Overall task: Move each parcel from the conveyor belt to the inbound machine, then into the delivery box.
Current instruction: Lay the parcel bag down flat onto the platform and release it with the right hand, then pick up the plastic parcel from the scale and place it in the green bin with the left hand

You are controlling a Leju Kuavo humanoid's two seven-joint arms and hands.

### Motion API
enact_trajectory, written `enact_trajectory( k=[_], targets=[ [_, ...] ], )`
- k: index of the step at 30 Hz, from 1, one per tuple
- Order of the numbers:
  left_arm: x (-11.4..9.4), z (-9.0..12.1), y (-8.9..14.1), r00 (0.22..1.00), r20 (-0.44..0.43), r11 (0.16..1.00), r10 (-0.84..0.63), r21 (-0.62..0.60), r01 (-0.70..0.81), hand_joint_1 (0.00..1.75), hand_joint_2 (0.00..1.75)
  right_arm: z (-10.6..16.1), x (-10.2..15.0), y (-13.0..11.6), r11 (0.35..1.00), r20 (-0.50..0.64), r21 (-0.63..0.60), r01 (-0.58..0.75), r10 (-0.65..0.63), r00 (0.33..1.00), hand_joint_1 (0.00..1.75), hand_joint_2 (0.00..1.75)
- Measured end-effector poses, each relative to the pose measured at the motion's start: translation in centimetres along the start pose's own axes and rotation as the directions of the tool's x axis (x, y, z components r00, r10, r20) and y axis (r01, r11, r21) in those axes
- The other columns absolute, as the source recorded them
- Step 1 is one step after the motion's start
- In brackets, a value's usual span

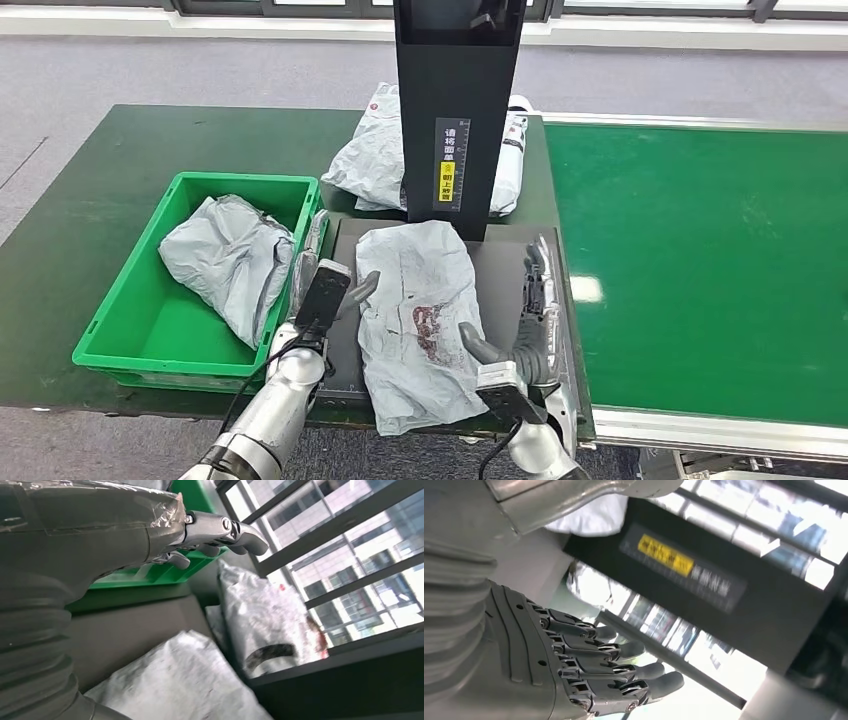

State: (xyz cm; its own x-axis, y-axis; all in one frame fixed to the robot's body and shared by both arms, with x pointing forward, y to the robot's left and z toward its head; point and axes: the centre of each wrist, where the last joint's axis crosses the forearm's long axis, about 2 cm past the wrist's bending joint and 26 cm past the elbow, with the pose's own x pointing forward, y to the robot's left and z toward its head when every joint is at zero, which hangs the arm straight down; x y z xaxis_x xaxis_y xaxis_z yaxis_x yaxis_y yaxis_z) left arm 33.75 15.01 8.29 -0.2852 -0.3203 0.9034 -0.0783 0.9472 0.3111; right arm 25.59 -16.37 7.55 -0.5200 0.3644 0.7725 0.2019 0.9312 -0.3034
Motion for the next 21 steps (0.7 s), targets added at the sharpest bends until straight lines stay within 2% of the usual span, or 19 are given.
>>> enact_trajectory(
  k=[4, 7, 12, 13, 16, 17, 21],
  targets=[
    [-0.6, 0.6, -0.4, 0.997, -0.043, 0.996, -0.057, -0.067, 0.054, 0.0, 1.75, -0.1, -0.4, -0.3, 0.999, -0.014, -0.044, 0.01, -0.011, 1.0, 0.0, 1.75],
    [-1.2, 1.3, -0.8, 0.987, -0.072, 0.972, -0.142, -0.201, 0.126, 0.0, 1.75, -0.5, -0.7, -0.5, 0.998, -0.027, -0.062, 0.012, -0.014, 1.0, 0.0, 1.75],
    [-1.9, 2.1, -1.2, 0.965, -0.071, 0.898, -0.251, -0.389, 0.205, 0.01, 1.75, -1.1, -1.2, -0.9, 0.997, -0.041, -0.074, 0.009, -0.012, 0.999, 0.0, 1.75],
    [-2.0, 2.0, -1.3, 0.957, -0.062, 0.863, -0.283, -0.451, 0.226, 0.31, 1.75, -1.3, -1.2, -0.9, 0.997, -0.047, -0.071, 0.01, -0.014, 0.999, 0.0, 1.75],
    [-2.0, 1.7, -1.7, 0.927, -0.008, 0.72, -0.375, -0.632, 0.286, 1.61, 1.75, -2.1, -1.4, -1.0, 0.998, -0.068, -0.057, 0.012, -0.016, 0.998, 0.0, 1.75],
    [-1.9, 1.5, -1.8, 0.917, 0.013, 0.672, -0.4, -0.677, 0.302, 1.75, 1.75, -2.4, -1.5, -1.0, 0.999, -0.074, -0.052, 0.013, -0.016, 0.997, 0.0, 1.75],
    [-1.5, 0.7, -2.2, 0.879, 0.09, 0.525, -0.469, -0.772, 0.359, 1.75, 1.75, -2.3, -2.1, -1.0, 0.999, -0.095, -0.037, 0.018, -0.021, 0.995, 0.0, 1.75]
  ],
)
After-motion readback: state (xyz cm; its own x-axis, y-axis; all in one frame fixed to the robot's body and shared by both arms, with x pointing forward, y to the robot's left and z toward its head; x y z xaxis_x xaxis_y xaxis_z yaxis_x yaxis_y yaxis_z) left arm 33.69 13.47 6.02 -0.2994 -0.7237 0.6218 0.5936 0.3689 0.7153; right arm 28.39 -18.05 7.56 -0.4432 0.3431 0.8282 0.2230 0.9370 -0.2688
